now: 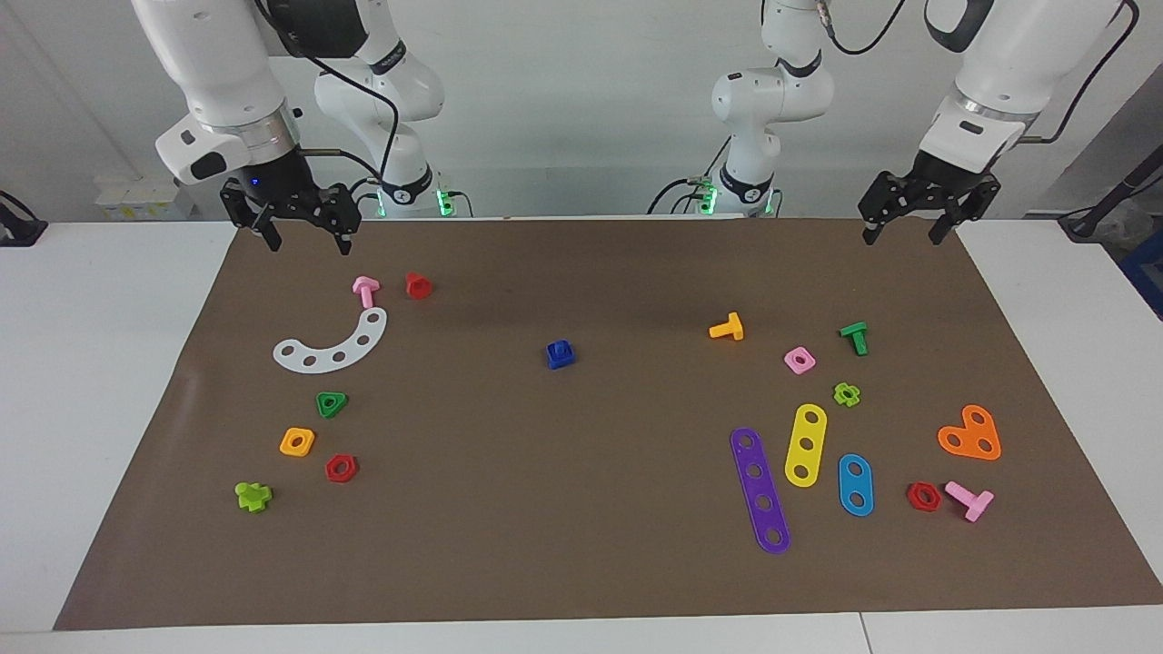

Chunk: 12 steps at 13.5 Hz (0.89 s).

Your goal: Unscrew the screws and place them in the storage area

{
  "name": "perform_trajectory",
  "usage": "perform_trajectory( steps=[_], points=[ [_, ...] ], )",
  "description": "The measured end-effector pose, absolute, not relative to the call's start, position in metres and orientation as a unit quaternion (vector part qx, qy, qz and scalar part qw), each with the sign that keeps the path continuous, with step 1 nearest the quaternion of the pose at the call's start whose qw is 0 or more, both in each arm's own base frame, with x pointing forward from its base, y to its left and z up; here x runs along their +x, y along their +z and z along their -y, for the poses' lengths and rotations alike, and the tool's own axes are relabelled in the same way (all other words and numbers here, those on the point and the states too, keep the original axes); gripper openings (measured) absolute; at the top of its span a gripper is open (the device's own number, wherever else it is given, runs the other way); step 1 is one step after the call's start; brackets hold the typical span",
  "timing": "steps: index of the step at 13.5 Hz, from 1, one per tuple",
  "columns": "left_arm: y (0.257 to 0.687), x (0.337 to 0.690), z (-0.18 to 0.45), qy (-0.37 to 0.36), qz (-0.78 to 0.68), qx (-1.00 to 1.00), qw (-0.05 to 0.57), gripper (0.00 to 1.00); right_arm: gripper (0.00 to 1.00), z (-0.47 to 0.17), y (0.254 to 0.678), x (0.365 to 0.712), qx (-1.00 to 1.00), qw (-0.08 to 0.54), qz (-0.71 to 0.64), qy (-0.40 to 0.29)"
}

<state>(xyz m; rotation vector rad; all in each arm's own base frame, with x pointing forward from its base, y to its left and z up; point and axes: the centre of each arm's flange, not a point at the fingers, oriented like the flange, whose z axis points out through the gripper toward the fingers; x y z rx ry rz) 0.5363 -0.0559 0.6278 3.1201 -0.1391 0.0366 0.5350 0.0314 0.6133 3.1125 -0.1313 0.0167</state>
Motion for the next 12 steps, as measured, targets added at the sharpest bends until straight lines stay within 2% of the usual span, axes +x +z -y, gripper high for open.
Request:
perform_trajectory(
  steps=[5, 9, 12],
  points=[
    [0.573, 0.542, 0.18, -0.02, 0.009, 1.0, 0.009, 1.0, 1.0, -0.032, 0.613, 0.535, 0.999, 0.013, 0.042, 0.005],
    [0.511, 0.551, 0.288, 0.001, -0.079, 0.996, 0.032, 0.97, 1.0, -0.032, 0.613, 0.535, 0.999, 0.013, 0.042, 0.004],
    [0.478, 0.54, 0.346, -0.01, -0.127, 0.991, 0.047, 0.95, 1.0, -0.032, 0.613, 0.534, 0.999, 0.013, 0.042, 0.005]
  ],
)
